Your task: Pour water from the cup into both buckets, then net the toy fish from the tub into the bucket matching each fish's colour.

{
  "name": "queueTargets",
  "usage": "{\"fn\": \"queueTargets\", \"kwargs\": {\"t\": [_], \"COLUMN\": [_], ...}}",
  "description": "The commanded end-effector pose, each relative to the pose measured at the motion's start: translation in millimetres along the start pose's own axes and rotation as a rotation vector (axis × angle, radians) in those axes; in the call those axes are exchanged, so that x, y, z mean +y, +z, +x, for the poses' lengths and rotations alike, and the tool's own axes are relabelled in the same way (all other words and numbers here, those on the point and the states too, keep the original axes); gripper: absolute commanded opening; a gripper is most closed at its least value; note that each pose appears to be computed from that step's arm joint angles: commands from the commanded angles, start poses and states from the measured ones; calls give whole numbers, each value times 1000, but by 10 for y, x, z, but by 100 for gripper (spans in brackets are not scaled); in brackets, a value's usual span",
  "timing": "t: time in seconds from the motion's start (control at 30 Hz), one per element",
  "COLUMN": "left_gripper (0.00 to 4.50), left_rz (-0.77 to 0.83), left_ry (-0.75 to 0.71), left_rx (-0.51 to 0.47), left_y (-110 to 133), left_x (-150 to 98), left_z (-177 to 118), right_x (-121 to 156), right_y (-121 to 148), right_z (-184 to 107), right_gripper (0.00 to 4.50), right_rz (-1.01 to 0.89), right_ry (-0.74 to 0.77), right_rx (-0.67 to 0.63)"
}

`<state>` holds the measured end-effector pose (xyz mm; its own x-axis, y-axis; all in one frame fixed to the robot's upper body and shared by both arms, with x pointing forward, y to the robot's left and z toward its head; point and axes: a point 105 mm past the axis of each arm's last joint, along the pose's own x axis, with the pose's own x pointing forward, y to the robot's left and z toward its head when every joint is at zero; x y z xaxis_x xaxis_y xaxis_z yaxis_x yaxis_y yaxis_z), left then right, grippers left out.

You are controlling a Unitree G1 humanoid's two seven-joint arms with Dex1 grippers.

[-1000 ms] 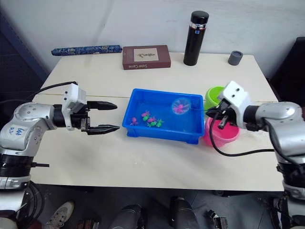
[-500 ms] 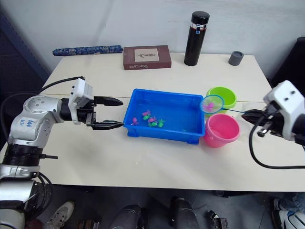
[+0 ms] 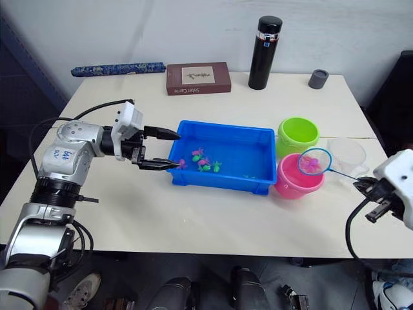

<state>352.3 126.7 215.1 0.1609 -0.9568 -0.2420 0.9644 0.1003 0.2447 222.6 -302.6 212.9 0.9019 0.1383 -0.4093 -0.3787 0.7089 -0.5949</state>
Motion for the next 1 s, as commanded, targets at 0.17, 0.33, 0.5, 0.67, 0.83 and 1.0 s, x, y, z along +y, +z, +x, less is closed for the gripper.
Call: {"fn": "queueTargets", "kwargs": {"t": [0.17, 0.33, 0.5, 0.67, 0.83, 1.0], "left_gripper": [447, 447, 447, 447, 447, 447], "left_rz": [48, 47, 41, 38, 37, 35], "left_ry": [-20, -23, -24, -25, -23, -20], "left_rx": [-14, -16, -18, -21, -23, -25], "left_y": [91, 84, 64, 58, 56, 48], "left_x": [32, 28, 11, 1, 0, -7], "left_z": [42, 37, 34, 43, 40, 41], "right_x": [53, 187, 166, 80, 31, 96], "right_y": [85, -4, -26, 32, 49, -26], "right_z": [12, 45, 73, 93, 104, 107], "right_gripper": [0, 0, 0, 0, 0, 0], "right_rz": [-314, -431, -603, -756, -894, -949], "right_ry": [-132, -121, -179, -236, -289, -315], "right_rx": [-17, 1, -3, -33, -39, -53]}}
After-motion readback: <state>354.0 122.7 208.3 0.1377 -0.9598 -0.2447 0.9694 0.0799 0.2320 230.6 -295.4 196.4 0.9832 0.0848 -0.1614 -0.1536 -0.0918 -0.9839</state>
